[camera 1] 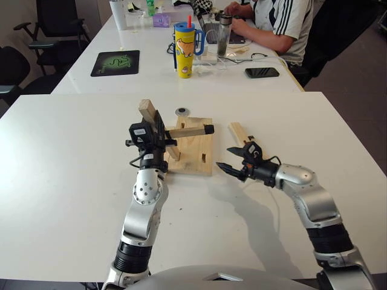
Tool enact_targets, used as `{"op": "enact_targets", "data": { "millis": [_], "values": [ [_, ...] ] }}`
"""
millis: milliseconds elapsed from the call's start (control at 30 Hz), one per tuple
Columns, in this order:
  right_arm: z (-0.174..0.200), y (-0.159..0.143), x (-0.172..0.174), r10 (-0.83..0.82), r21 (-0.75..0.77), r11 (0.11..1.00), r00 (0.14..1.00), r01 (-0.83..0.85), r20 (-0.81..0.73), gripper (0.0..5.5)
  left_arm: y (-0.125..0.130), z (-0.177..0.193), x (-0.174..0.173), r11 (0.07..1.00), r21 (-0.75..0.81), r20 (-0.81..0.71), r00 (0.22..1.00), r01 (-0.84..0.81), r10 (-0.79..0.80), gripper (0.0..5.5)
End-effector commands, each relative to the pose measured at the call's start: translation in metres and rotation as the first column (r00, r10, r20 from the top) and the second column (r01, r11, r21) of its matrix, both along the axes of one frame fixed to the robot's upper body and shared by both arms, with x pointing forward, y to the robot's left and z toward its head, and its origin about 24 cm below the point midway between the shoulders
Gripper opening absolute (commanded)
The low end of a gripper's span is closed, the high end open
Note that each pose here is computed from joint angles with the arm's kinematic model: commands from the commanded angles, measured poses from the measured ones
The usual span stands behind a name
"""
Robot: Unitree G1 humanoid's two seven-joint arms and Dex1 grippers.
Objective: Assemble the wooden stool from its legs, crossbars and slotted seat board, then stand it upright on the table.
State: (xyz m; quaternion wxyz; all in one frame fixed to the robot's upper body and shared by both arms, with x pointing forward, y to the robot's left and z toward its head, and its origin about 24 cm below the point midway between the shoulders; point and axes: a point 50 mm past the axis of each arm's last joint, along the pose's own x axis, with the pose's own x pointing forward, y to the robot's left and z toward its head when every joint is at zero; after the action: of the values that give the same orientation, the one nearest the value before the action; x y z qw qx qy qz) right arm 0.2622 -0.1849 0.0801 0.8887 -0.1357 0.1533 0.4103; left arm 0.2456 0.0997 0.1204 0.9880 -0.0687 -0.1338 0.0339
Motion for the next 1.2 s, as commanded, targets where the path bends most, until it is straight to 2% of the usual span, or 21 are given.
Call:
{"op": "enact_targets", "data": {
  "millis": [33,67,200,433,567,633,700,733,767,833,900,967,1100,1200],
  "values": [
    [0.005,-0.019,0.014,-0.054,-0.034,0.998,0.998,0.055,0.03,3.29,-0.003,0.012,-0.005,0.998,0.065,0.082,0.997,-0.007,0.002,1.03],
    [0.005,-0.019,0.016,-0.064,-0.03,0.997,0.997,0.065,0.036,3.29,-0.004,0.018,-0.005,0.997,0.074,0.116,0.993,0.0,-0.008,1.4],
    [0.005,-0.022,0.021,-0.111,-0.02,0.993,0.992,0.113,0.06,3.29,-0.001,0.042,0.0,0.997,0.075,0.19,0.981,0.013,-0.027,1.86],
    [0.003,-0.032,0.038,-0.363,0.024,0.932,0.93,0.362,0.056,3.29,0.018,0.069,0.002,0.997,0.083,0.238,0.971,0.005,-0.024,1.9],
    [-0.001,-0.032,0.038,-0.447,0.049,0.894,0.893,0.445,0.05,3.29,0.051,0.109,0.0,0.997,0.061,0.341,0.939,-0.053,0.03,1.9],
    [-0.002,-0.031,0.036,-0.483,0.072,0.874,0.874,0.48,0.046,3.29,0.088,0.118,0.001,0.988,-0.088,0.328,0.933,-0.126,0.148,1.9],
    [-0.002,-0.026,0.036,-0.502,0.097,0.863,0.864,0.496,0.043,3.29,0.128,0.105,0.001,0.965,-0.161,0.239,0.941,-0.206,0.241,1.9],
    [-0.003,-0.024,0.034,-0.514,0.107,0.855,0.856,0.508,0.044,3.29,0.138,0.092,0.004,0.972,-0.121,0.16,0.962,-0.203,0.221,1.9],
    [-0.004,-0.022,0.032,-0.52,0.115,0.851,0.853,0.512,0.046,3.29,0.143,0.078,0.006,0.983,-0.053,0.066,0.981,-0.177,0.181,1.9],
    [-0.003,-0.02,0.028,-0.535,0.134,0.84,0.844,0.525,0.048,3.29,0.138,0.043,0.009,0.998,0.057,-0.154,0.988,-0.008,0.017,1.9],
    [-0.002,-0.019,0.025,-0.558,0.152,0.824,0.829,0.545,0.051,3.29,0.126,0.007,0.003,0.972,0.103,-0.404,0.902,0.211,-0.153,1.9],
    [-0.002,-0.017,0.023,-0.583,0.172,0.805,0.811,0.568,0.05,3.29,0.122,-0.018,-0.005,0.93,0.097,-0.56,0.792,0.354,-0.243,1.9],
    [-0.008,-0.015,0.017,-0.618,0.188,0.776,0.785,0.602,0.038,3.29,0.121,-0.045,-0.016,0.856,0.035,-0.697,0.626,0.517,-0.35,1.9],
    [-0.011,-0.013,0.015,-0.631,0.197,0.764,0.775,0.614,0.032,3.29,0.119,-0.051,-0.018,0.817,0.003,-0.729,0.561,0.576,-0.393,1.9]
  ]
}}
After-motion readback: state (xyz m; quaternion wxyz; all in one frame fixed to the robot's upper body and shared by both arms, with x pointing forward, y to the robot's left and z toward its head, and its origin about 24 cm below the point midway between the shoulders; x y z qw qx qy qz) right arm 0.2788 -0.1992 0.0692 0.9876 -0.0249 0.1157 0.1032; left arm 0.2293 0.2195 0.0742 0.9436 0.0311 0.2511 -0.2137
